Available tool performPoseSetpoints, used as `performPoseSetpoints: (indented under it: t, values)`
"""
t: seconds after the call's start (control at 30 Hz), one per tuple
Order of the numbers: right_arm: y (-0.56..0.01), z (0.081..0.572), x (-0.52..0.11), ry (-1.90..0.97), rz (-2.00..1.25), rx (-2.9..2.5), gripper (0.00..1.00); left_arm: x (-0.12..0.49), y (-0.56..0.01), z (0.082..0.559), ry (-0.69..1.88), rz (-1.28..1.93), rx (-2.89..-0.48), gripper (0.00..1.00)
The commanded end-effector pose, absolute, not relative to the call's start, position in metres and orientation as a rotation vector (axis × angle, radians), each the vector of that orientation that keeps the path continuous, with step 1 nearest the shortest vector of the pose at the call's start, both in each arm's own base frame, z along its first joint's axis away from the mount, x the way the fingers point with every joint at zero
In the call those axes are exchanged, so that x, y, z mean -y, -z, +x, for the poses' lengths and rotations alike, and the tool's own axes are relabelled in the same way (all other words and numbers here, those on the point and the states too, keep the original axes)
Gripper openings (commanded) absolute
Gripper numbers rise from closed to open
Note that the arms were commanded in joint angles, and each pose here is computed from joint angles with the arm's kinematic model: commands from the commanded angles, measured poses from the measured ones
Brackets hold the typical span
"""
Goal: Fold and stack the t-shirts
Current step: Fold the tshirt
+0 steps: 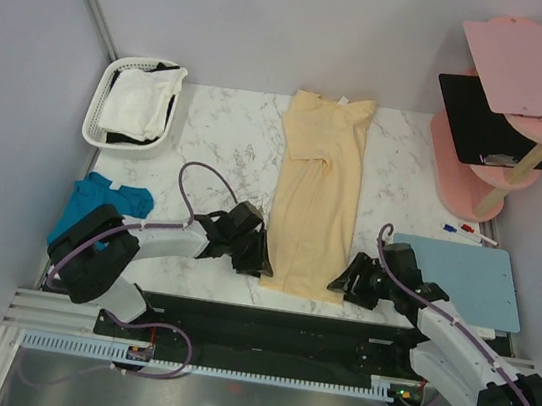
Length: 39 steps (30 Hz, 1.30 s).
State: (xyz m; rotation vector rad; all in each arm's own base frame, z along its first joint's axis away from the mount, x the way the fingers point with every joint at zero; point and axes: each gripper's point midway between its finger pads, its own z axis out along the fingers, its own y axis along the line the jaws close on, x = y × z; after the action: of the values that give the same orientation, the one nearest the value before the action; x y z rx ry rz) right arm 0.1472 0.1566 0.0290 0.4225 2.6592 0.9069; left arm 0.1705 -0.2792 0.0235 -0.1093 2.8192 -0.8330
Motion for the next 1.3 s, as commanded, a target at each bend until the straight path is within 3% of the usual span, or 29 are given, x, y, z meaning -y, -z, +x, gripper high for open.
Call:
performPoseSetpoints:
  t: [0.0, 0.1, 0.13, 0.23, 0.27, 0.6, 0.9, 1.27]
  values:
    - [-0.009, 0.131, -0.157, -0.901, 0.496, -2.728, 0.56, 0.261, 0.005, 0.146, 0.696, -0.124, -2.957, 0.31]
    - [-0.012, 0.133, -0.160, -0.908, 0.477, -2.728, 0.36, 0.264, 0.005, 0.146, 0.700, -0.116, -2.963, 0.10]
    - [-0.012, 0.133, -0.160, -0.907, 0.473, -2.730, 0.21, 0.265, 0.005, 0.146, 0.702, -0.109, -2.964, 0.05]
    - [-0.020, 0.136, -0.162, -0.919, 0.454, -2.719, 0.02, 0.267, 0.000, 0.148, 0.707, -0.104, -2.952, 0.02]
    - [-0.023, 0.138, -0.163, -0.922, 0.444, -2.709, 0.00, 0.265, -0.002, 0.149, 0.691, -0.108, -2.948, 0.02]
    - [-0.090, 0.188, -0.163, -0.848, 0.306, -2.503, 0.00, 0.264, -0.064, 0.185, 0.608, -0.070, -2.788, 0.02]
    - [-0.125, 0.262, -0.155, -0.619, 0.220, -2.358, 0.00, 0.279, -0.126, 0.262, 0.611, -0.056, -2.632, 0.02]
    - [-0.153, 0.366, -0.149, -0.387, 0.218, -2.235, 0.00, 0.288, -0.113, 0.355, 0.596, -0.010, -2.663, 0.02]
